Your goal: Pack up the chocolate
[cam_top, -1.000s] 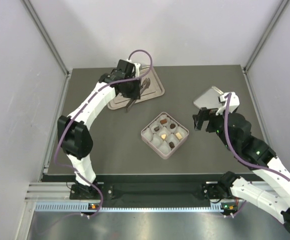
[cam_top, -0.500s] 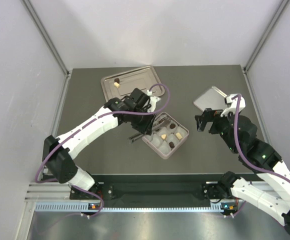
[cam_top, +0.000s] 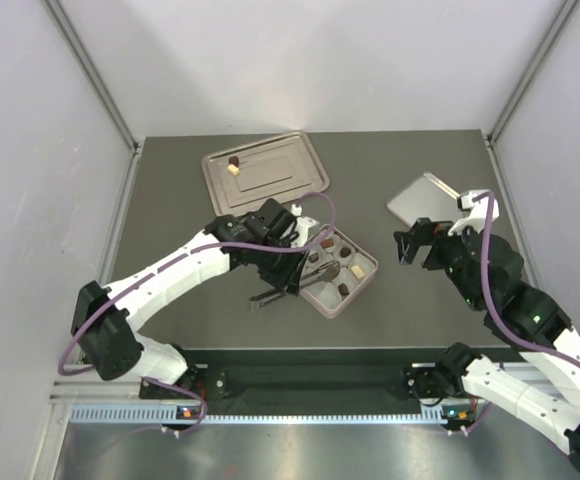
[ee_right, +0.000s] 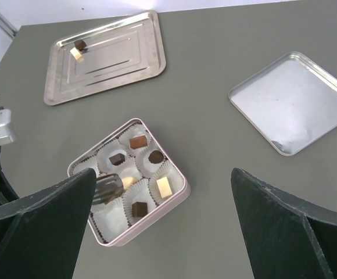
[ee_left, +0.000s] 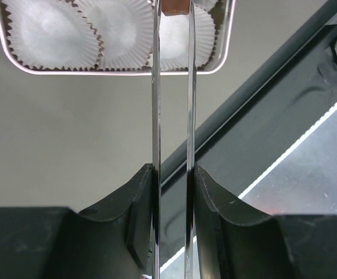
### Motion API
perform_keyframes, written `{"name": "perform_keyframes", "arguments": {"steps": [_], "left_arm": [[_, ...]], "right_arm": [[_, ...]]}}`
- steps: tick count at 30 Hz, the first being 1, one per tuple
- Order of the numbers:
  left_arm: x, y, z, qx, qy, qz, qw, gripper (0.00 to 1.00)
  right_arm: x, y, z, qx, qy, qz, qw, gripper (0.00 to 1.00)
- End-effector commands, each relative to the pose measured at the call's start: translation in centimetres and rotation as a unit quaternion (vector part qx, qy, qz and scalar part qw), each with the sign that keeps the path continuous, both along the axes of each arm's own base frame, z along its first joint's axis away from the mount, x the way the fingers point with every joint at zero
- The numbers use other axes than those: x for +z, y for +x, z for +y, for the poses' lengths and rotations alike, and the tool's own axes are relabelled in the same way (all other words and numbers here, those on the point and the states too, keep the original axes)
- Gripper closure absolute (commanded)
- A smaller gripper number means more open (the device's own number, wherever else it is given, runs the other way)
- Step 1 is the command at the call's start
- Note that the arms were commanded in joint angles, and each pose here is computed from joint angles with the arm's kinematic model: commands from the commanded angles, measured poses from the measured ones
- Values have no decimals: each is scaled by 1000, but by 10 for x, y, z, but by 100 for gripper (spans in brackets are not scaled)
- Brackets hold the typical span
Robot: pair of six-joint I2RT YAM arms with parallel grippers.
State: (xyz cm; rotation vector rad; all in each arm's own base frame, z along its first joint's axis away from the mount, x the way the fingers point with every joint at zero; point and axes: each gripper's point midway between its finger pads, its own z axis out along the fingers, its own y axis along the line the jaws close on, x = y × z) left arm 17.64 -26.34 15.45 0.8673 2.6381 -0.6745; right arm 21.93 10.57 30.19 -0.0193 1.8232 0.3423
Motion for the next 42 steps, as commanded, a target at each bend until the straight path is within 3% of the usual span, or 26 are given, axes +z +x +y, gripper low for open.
{"name": "perform_keyframes", "arguments": {"steps": [1,13,29,34,42], "left_arm": [[22,-5,-11,-15,-52,-19,998,66],[3,-12,-7,-19,-27,2,999,64],[1,-10,-6,-22,-15,2,1000,52],[21,10,-8,10,-15,-40,999,53],[91,75,-4,102,-15,-191,976,52]], "right_arm": [[21,-3,-5,-7,23,-17,1000,0],[21,-6,-5,-5,31,-15,999,0],[22,-6,-8,-8,27,-19,999,0],[23,-6,-7,-8,27,-18,999,0],[23,-6,-7,-6,27,-21,999,0]]}}
